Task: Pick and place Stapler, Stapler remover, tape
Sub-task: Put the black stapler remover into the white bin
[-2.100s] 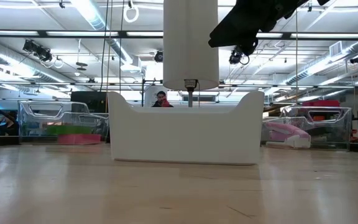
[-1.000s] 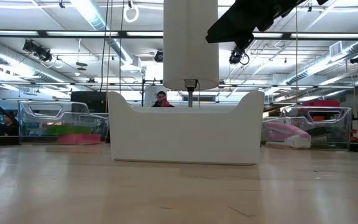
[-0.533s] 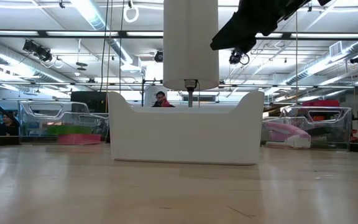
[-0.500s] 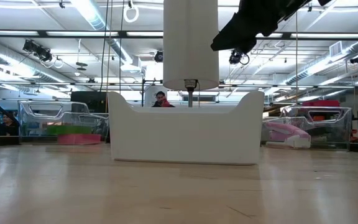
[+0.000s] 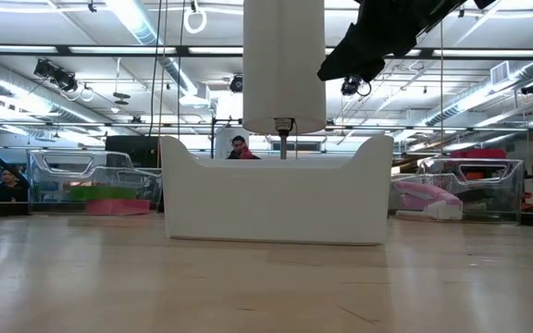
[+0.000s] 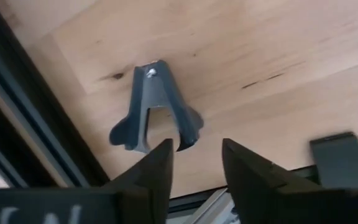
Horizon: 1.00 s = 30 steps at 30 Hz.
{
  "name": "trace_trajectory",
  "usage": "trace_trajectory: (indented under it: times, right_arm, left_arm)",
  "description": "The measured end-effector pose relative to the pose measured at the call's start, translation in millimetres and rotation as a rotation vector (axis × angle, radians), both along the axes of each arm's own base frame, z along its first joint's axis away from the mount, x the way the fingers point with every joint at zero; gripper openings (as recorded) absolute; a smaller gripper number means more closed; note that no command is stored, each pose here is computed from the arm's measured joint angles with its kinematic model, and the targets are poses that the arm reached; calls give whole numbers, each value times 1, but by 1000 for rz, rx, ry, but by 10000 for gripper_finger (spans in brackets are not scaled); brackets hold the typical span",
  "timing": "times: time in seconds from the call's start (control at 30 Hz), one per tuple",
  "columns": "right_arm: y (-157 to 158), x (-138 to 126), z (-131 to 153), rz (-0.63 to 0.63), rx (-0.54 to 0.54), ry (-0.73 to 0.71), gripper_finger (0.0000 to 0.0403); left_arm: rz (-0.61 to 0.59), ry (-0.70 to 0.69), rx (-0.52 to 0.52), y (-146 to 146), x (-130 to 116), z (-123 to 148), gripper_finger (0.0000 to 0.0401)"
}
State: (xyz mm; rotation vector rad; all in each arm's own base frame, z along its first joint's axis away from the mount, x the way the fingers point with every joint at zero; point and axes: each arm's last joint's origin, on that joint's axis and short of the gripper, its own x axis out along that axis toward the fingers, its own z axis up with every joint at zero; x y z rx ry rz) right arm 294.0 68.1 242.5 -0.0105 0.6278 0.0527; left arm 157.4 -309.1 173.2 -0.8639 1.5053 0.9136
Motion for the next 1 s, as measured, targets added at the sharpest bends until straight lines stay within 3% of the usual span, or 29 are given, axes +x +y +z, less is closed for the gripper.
trace_trajectory:
  times: [0.2, 0.43, 1.0]
  right_arm:
    - [0, 0, 0, -1, 1, 0, 81]
    - [0, 0, 0, -1, 1, 0, 81]
    - [0, 0, 0, 0, 1, 0, 81]
  left_arm:
    - [-6, -67, -31, -4, 4, 0, 83]
    - [-21, -46, 8, 0, 3, 0, 69]
    - [-10, -72, -40, -1, 11, 0, 138]
